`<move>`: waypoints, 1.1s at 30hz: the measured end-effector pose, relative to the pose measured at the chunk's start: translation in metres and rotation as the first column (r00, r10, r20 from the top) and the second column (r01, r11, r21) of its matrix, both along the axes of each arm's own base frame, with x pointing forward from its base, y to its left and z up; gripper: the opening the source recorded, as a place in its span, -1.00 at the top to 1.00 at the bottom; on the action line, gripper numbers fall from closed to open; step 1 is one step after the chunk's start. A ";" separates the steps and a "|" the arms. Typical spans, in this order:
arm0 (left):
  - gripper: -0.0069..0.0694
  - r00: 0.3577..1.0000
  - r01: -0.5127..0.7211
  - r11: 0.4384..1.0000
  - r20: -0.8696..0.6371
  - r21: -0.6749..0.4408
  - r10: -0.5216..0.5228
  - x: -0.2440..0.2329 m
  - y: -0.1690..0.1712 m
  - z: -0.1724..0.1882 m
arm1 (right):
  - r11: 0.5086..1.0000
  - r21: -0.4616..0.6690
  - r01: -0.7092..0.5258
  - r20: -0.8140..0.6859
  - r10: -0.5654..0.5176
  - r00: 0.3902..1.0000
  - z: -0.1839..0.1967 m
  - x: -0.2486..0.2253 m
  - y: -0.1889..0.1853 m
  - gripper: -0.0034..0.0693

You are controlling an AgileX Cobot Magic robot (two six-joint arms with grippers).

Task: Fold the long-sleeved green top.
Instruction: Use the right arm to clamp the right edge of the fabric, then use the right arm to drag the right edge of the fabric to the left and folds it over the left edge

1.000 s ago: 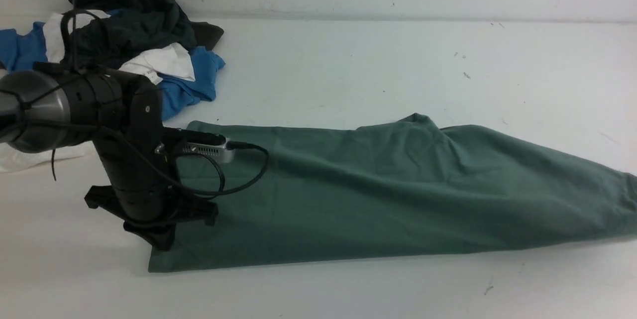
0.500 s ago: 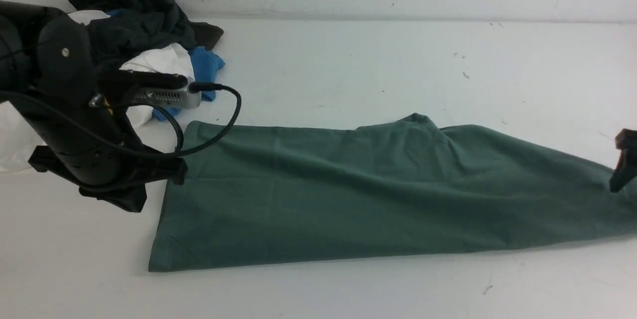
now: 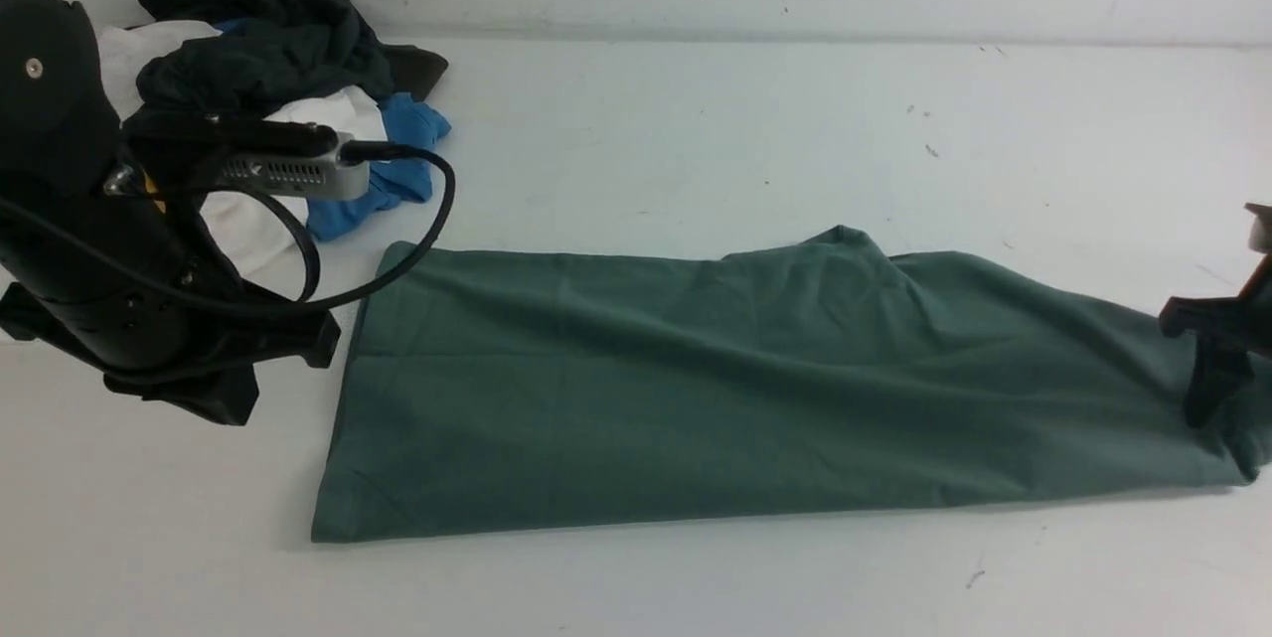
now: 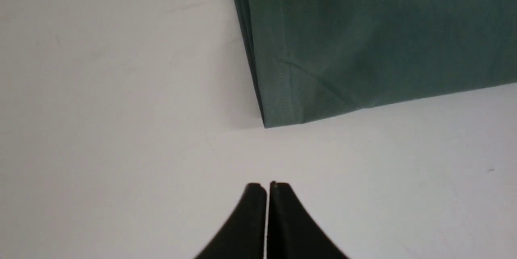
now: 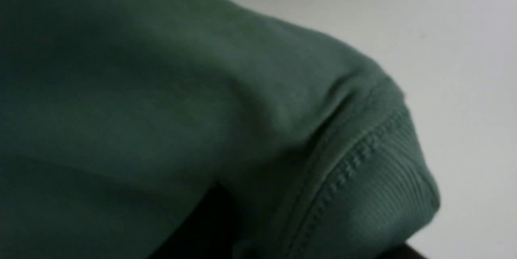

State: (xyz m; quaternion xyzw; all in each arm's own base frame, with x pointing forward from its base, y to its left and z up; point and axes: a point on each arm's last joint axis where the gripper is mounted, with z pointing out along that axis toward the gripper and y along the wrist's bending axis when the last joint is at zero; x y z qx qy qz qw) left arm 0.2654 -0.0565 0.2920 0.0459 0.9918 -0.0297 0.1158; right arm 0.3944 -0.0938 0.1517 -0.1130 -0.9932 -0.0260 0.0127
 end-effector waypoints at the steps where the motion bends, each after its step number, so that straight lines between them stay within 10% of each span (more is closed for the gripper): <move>1: 0.83 1.000 0.002 1.000 0.010 -0.001 -0.002 -0.002 0.000 0.003 | 1.000 -0.009 -0.012 -0.008 0.012 1.000 0.001 0.000 -0.001 0.51; 4: 0.83 1.000 0.010 1.000 0.025 -0.002 -0.010 -0.007 0.001 0.009 | 0.996 -0.079 -0.034 -0.015 0.033 0.999 0.007 0.002 -0.008 0.79; 15: 0.83 0.991 0.013 1.000 0.133 -0.021 -0.010 -0.038 0.008 0.045 | 0.951 -0.310 0.007 0.287 0.086 0.954 0.132 0.011 0.003 0.79; 23: 0.83 0.990 0.013 1.000 0.142 -0.023 -0.010 -0.048 0.010 0.051 | 0.936 -0.292 -0.196 0.461 0.317 0.829 0.205 -0.012 0.128 0.79; 33: 0.83 0.993 0.022 1.000 0.117 -0.018 -0.020 -0.050 0.010 0.051 | 0.877 -0.089 -0.472 0.474 0.454 0.755 0.194 -0.069 0.307 0.79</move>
